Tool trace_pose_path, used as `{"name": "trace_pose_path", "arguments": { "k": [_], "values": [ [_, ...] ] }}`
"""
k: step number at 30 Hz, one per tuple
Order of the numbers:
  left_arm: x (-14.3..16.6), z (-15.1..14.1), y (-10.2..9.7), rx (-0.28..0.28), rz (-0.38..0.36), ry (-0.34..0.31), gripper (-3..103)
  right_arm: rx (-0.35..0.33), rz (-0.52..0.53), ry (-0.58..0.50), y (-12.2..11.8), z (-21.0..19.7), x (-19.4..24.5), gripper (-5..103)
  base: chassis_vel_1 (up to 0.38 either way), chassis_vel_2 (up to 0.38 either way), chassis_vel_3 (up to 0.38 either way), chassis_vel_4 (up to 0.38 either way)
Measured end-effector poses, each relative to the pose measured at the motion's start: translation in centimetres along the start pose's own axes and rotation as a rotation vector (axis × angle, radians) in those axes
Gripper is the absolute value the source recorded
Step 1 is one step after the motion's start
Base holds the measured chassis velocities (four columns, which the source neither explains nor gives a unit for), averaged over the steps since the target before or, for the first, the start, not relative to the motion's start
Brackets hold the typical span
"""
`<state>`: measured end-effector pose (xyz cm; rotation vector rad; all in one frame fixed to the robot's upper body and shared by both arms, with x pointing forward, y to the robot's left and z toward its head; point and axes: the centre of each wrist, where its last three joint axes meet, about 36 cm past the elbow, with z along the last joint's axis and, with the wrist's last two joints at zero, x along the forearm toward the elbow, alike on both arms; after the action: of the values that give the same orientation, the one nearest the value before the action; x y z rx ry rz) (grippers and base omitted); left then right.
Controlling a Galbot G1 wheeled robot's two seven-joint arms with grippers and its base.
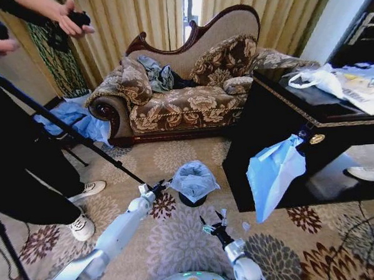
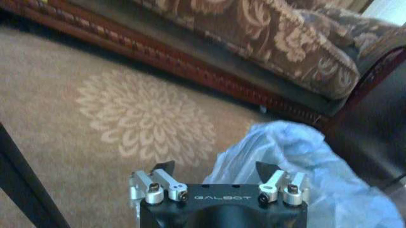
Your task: Place a garbage bag over the trash bin.
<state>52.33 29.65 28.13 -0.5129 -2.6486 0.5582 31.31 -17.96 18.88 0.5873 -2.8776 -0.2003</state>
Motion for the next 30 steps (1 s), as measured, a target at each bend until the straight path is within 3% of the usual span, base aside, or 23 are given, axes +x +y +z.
{"name": "trace_pose_path", "arguments": {
  "k": [1, 3, 5, 10, 14, 15, 17, 18, 20, 21, 28, 29, 30],
  "values": [
    [0.5, -0.4, -0.1, -0.011, 0.007, -0.010, 95, 0.001, 0.006, 0.001, 0.3, -0.1, -0.6, 100, 0.000, 0.000, 0.000, 0.000],
    [0.9, -0.9, -0.2, -0.022, 0.014, -0.020, 95, 0.000, 0.010, 0.001, 0.5, -0.2, -1.0, 100, 0.000, 0.000, 0.000, 0.000],
    [2.2, -2.4, -0.8, -0.067, 0.036, -0.065, 100, -0.019, 0.023, 0.000, 1.3, -0.7, -2.1, 100, 0.000, 0.000, 0.000, 0.000],
    [4.4, -5.5, -2.5, -0.124, 0.064, -0.142, 100, -0.059, 0.044, -0.011, 2.4, -1.8, -3.9, 100, 0.000, 0.000, 0.000, 0.000],
    [5.1, -6.8, -3.6, -0.126, 0.068, -0.181, 100, -0.072, 0.043, -0.001, 3.0, -2.1, -5.0, 101, 0.000, 0.000, 0.000, 0.000],
    [5.3, -7.3, -4.0, -0.123, 0.069, -0.194, 100, -0.085, 0.040, 0.008, 3.2, -2.0, -5.6, 97, 0.000, 0.000, 0.000, 0.000],
    [5.4, -7.6, -4.2, -0.121, 0.071, -0.201, 99, -0.090, 0.041, 0.012, 3.3, -2.0, -6.1, 97, 0.000, 0.000, 0.000, 0.000],
    [5.4, -7.9, -4.3, -0.119, 0.070, -0.207, 98, -0.092, 0.044, 0.014, 3.2, -2.0, -6.6, 86, 0.000, 0.000, 0.000, 0.000],
    [5.4, -8.1, -4.4, -0.117, 0.070, -0.210, 98, -0.092, 0.050, 0.015, 3.1, -2.1, -7.2, 86, 0.000, 0.000, 0.000, 0.000],
    [5.4, -8.1, -4.4, -0.117, 0.071, -0.211, 98, -0.092, 0.052, 0.015, 3.0, -2.1, -7.3, 76, 0.000, 0.000, 0.000, 0.000],
    [5.2, -8.5, -4.6, -0.107, 0.073, -0.218, 98, -0.081, 0.077, 0.018, 2.3, -2.5, -9.4, 71, 0.000, 0.000, 0.000, 0.000],
    [5.2, -8.5, -4.6, -0.104, 0.073, -0.220, 98, -0.077, 0.077, 0.027, 2.3, -2.4, -9.5, 54, 0.000, 0.000, 0.000, 0.000],
    [5.1, -8.6, -4.6, -0.101, 0.072, -0.221, 97, -0.069, 0.078, 0.038, 2.2, -2.2, -9.5, 49, 0.000, 0.000, 0.000, 0.000]
  ]
}}
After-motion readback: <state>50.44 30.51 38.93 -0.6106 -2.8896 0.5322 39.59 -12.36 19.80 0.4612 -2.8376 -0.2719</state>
